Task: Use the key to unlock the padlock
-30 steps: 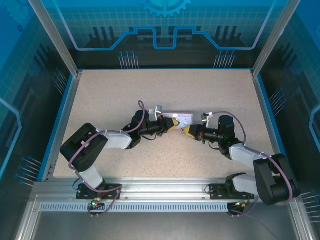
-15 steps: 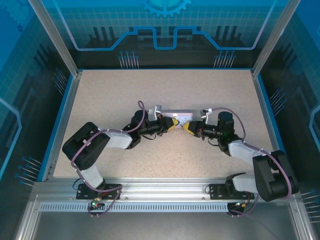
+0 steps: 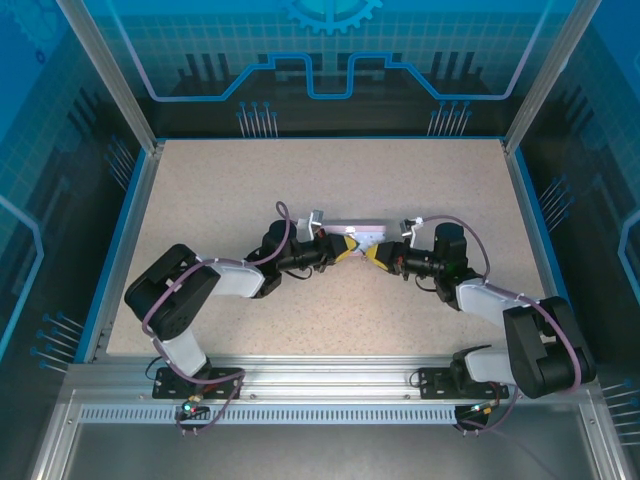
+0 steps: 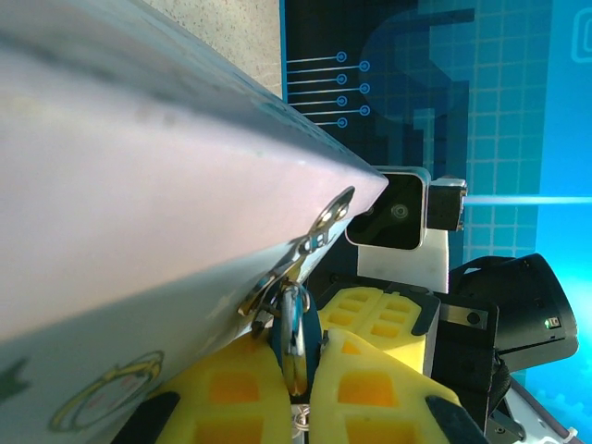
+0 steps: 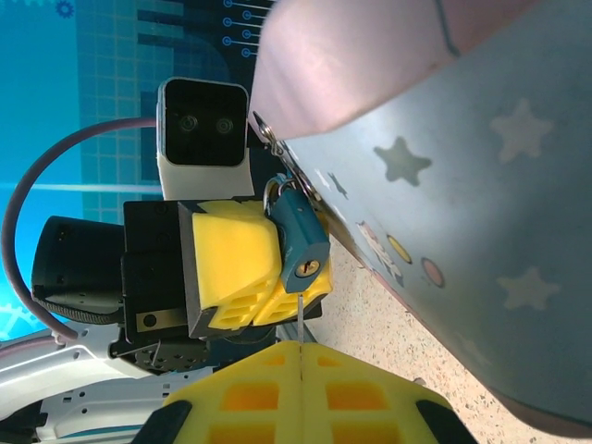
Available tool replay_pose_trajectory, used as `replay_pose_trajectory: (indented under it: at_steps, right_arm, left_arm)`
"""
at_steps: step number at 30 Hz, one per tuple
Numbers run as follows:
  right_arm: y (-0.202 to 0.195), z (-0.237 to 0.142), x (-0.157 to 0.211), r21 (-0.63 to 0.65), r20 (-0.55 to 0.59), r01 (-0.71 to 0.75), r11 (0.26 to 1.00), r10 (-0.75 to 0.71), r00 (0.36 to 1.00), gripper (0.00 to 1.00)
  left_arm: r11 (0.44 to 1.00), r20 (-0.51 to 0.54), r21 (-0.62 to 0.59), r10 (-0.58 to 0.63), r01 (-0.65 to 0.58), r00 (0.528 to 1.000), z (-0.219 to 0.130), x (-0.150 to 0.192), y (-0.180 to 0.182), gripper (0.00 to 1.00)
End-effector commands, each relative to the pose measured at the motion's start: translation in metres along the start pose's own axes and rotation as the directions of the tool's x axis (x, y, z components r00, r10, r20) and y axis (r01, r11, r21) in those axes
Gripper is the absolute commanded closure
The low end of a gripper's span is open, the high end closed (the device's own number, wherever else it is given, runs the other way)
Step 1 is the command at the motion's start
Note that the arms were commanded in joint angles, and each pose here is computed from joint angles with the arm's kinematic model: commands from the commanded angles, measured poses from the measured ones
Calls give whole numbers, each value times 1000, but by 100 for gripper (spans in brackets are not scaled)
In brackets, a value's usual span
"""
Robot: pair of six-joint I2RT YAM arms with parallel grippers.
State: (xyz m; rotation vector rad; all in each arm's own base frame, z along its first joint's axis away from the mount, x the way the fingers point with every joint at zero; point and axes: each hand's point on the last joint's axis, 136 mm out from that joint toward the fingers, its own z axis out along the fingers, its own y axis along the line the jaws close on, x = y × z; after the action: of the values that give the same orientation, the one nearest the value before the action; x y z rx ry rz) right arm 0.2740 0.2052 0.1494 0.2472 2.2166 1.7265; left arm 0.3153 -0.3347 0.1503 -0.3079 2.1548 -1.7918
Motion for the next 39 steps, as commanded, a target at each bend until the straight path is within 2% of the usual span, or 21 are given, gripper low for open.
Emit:
replay_pose_trajectory:
  at_steps: [1, 39]
  right_arm:
    - [8, 5, -2, -15, -7, 21, 1000, -21, 1000, 100]
    - [9, 15, -10, -8, 7, 9, 1000, -9, 1000, 100]
  left_arm:
    - [997, 0, 72, 34, -34, 999, -1, -3, -16, 100]
    - [997, -3, 80, 20, -20, 1000, -3, 0, -10, 100]
